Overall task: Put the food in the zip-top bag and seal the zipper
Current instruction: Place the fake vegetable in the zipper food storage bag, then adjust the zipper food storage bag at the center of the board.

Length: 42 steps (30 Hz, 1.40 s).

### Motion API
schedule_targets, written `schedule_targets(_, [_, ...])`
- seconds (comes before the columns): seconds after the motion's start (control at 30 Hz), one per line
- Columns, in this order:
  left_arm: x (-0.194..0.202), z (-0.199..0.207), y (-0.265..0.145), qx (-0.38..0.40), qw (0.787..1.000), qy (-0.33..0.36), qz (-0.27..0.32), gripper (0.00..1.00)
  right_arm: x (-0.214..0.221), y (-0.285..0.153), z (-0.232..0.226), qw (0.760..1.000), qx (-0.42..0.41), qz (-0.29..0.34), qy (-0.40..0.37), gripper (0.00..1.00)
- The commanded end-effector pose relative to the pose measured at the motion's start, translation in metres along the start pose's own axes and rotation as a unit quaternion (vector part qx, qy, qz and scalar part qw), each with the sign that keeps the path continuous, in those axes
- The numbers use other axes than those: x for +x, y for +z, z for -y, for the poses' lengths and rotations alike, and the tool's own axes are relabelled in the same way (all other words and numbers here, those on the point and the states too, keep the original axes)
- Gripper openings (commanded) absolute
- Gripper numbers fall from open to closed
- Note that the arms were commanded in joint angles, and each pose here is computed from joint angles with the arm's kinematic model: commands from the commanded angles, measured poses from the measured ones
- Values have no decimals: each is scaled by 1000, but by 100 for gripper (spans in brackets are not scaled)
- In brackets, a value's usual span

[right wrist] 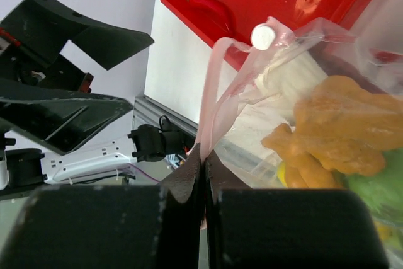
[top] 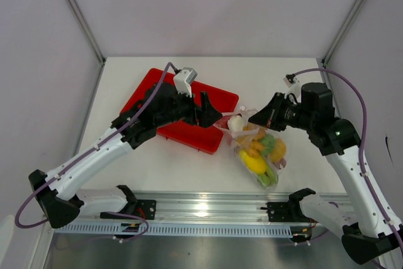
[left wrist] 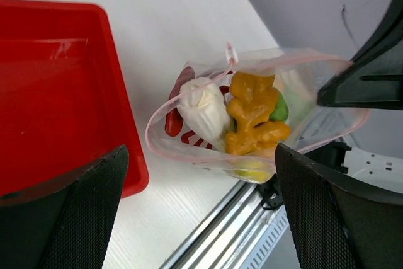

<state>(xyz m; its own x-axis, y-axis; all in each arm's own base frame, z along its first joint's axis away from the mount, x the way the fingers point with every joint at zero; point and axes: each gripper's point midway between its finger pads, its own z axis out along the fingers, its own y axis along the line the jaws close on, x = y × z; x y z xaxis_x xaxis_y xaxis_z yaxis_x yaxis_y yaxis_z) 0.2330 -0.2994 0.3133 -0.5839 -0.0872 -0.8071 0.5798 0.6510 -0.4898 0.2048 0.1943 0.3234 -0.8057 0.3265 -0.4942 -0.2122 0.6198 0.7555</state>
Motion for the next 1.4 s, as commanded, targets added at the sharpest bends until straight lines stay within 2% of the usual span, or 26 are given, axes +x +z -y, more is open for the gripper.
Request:
schedule_targets(0.0, [10,-13,4,-29,999,0,-30,98,-11,-11,-21,998,-39,29,-35,0])
schedule_targets(0.17, [26,-42,20,-69,992,-42,-92,97,-9,-8,-16,998,-35,23,-37,0])
schedule_targets(0.3, [28,-69,33,-83,986,-76,-123,90,-12,-5,-20,998,-42,23,-34,0])
schedule_targets(0.37, [26,-66,34,-69,987,-72,-123,80,-13,-4,-19,998,-40,23,-34,0])
schedule_targets(0.4, [25,-64,34,-62,988,-70,-122,70,-14,-4,-20,998,-40,24,-35,0])
schedule_targets(0.53, [33,-51,33,-28,988,-73,-136,55,-14,-1,-17,999,-36,24,-32,0])
schedule_targets(0.73, [49,-27,39,38,982,-79,-170,51,-12,5,-11,999,-33,20,-25,0])
schedule_targets(0.87, [52,-19,44,54,978,-89,-182,43,-11,4,-10,999,-28,20,-25,0])
schedule_targets(0.97, [53,-11,45,69,975,-88,-193,19,-11,4,-7,999,-22,23,-27,0])
schedule_targets(1.0, [51,-9,45,69,975,-86,-194,1,-11,5,-5,999,-19,24,-28,0])
schedule_targets(1.13, [35,12,48,99,973,-74,-195,1,-13,7,0,999,-7,29,-33,0])
schedule_targets(1.17, [33,22,45,123,969,-69,-201,1,-16,7,3,999,2,36,-33,0])
schedule_targets(1.2, [16,39,43,153,969,-55,-185,1,-17,7,5,999,9,38,-34,0])
schedule_targets(1.37, [-8,111,26,283,943,-12,-174,1,-23,1,18,996,52,53,-51,0])
